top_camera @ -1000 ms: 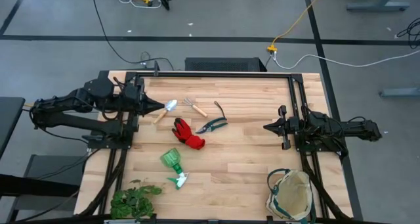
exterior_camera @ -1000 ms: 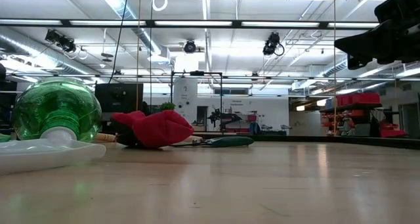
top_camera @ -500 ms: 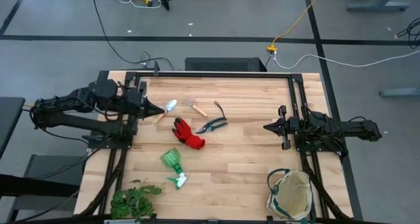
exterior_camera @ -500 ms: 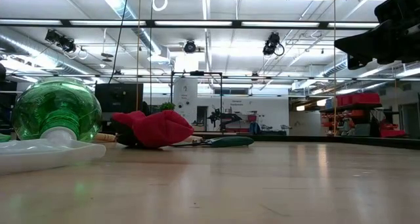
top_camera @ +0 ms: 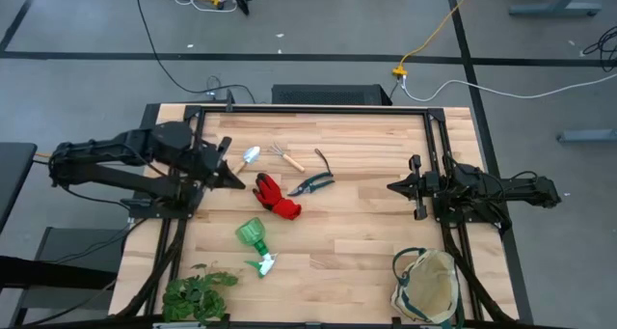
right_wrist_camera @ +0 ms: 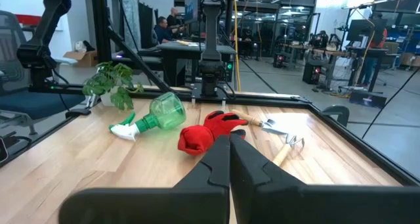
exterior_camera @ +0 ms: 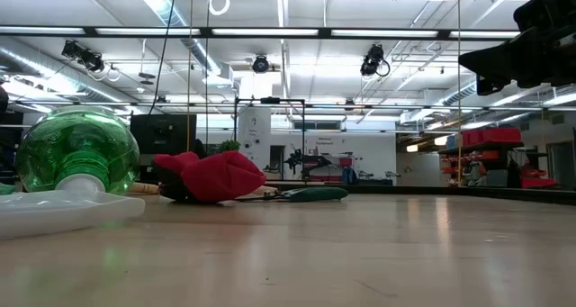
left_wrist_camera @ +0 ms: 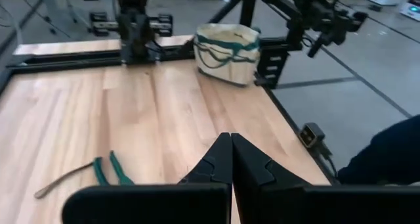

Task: Pick & Place Garden tools in Gardening bag
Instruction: Put the green spray into the gardening bag

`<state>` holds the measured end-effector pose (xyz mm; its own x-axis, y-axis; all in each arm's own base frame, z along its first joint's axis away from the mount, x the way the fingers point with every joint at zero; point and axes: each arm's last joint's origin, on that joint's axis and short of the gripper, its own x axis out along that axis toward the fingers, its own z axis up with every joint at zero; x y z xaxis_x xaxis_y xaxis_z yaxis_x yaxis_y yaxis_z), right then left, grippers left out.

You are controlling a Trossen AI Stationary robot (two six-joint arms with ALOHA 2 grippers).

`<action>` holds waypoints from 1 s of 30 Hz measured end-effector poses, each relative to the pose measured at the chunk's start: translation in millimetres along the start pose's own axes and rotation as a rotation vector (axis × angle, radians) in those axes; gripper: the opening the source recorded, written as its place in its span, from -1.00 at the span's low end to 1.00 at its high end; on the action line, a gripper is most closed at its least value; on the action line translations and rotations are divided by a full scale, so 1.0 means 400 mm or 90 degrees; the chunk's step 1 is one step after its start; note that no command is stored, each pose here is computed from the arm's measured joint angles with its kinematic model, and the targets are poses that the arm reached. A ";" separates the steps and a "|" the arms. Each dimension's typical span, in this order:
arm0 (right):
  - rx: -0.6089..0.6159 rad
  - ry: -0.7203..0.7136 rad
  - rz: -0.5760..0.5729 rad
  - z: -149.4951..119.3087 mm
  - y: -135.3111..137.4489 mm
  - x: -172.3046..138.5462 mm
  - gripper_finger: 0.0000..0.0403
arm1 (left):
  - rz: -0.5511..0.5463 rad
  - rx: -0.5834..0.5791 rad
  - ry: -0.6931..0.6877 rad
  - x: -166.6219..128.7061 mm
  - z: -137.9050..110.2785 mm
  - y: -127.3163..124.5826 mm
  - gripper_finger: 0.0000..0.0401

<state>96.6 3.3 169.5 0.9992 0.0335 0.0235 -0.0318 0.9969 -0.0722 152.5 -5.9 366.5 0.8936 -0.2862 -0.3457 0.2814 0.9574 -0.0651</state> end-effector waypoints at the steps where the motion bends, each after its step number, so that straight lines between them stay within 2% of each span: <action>1: 0.000 0.000 0.000 0.000 0.000 0.000 -0.99 | -0.006 0.003 0.002 0.003 0.000 -0.004 -1.00; 10: 0.000 0.000 0.000 0.000 0.000 0.000 -0.99 | -0.047 0.064 0.023 0.031 -0.003 -0.056 -1.00; 21: 0.000 0.000 0.000 0.000 0.000 0.000 -0.99 | -0.167 0.128 0.051 0.065 -0.013 -0.139 -0.99; 30: 0.000 0.000 0.000 0.000 0.000 0.000 -0.99 | -0.251 0.159 0.123 0.130 -0.041 -0.212 -0.99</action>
<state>96.6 3.3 169.7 0.9991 0.0338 0.0238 -0.0320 0.9968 -0.0726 169.2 -101.3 338.8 0.6277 -0.5893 -0.5087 0.6810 0.7322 -0.0079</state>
